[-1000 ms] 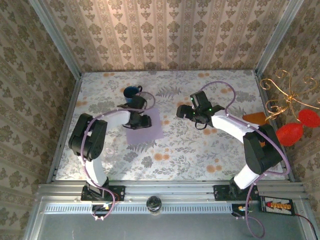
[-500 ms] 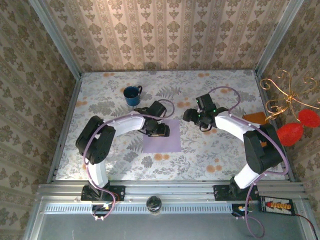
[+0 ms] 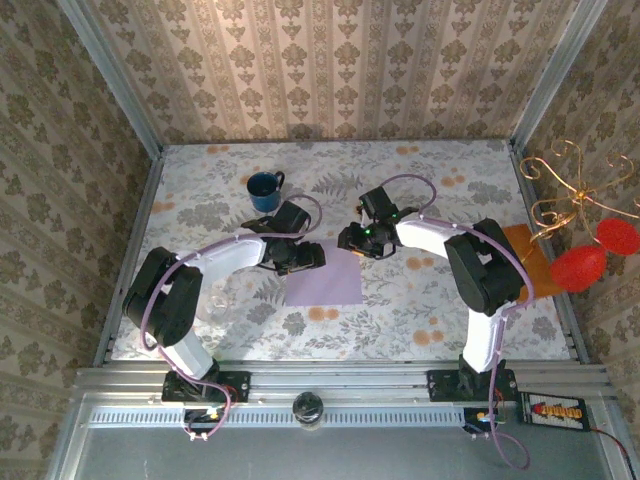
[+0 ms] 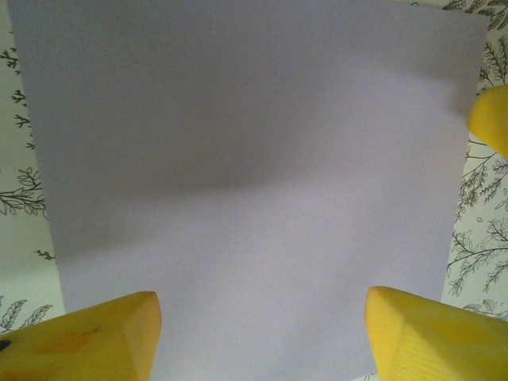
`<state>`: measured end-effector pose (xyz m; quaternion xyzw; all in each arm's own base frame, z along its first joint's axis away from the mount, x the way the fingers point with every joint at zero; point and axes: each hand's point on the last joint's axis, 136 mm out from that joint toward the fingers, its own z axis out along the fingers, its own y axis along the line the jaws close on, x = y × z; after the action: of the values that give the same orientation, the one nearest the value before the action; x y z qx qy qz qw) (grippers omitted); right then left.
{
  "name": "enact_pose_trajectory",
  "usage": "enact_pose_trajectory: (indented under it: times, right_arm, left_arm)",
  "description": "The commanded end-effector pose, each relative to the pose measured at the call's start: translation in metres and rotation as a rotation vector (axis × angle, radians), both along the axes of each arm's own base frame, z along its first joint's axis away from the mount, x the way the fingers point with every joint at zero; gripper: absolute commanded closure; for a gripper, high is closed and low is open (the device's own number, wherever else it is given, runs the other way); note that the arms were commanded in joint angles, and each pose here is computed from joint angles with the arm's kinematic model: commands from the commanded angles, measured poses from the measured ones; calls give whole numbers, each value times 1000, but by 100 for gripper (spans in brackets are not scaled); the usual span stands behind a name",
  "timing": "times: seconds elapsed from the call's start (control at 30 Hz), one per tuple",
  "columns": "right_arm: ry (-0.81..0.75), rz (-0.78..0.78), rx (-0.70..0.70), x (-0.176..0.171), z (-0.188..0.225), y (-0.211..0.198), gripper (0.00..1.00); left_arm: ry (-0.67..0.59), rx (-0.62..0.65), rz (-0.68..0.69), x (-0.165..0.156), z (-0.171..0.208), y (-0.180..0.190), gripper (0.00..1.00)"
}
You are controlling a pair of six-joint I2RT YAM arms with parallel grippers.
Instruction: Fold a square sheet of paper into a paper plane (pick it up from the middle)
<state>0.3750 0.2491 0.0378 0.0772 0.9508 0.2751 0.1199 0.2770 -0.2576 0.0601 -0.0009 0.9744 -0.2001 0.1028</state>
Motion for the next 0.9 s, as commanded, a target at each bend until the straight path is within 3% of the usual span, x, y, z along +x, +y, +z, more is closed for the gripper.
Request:
enact_pose_trajectory:
  times: [0.0,0.3,0.4,0.57,0.67,0.87]
  right_arm:
    - [57,-79,-35,0,-18,-7,56]
    - [131,-356,-154,-28,-38,-46,55]
    - [140,-442,-126,-39,-33,-48,55]
    - [65,-416,10,-26,1,-32,52]
    - [-2,-393,87,-16,28,-28,47]
    - [-98,-410,106,-12,40,-74,34]
  left_arm:
    - [10,10,-4,0,-2,0,29]
    - [26,63,-67,0,-10,-8,26]
    - [19,97,-105,-1,-12,-13,25]
    - [12,146,-167,1,-13,-21,22]
    - [5,171,-232,-1,-12,-30,15]
    - [-5,239,-340,-5,-16,-44,14]
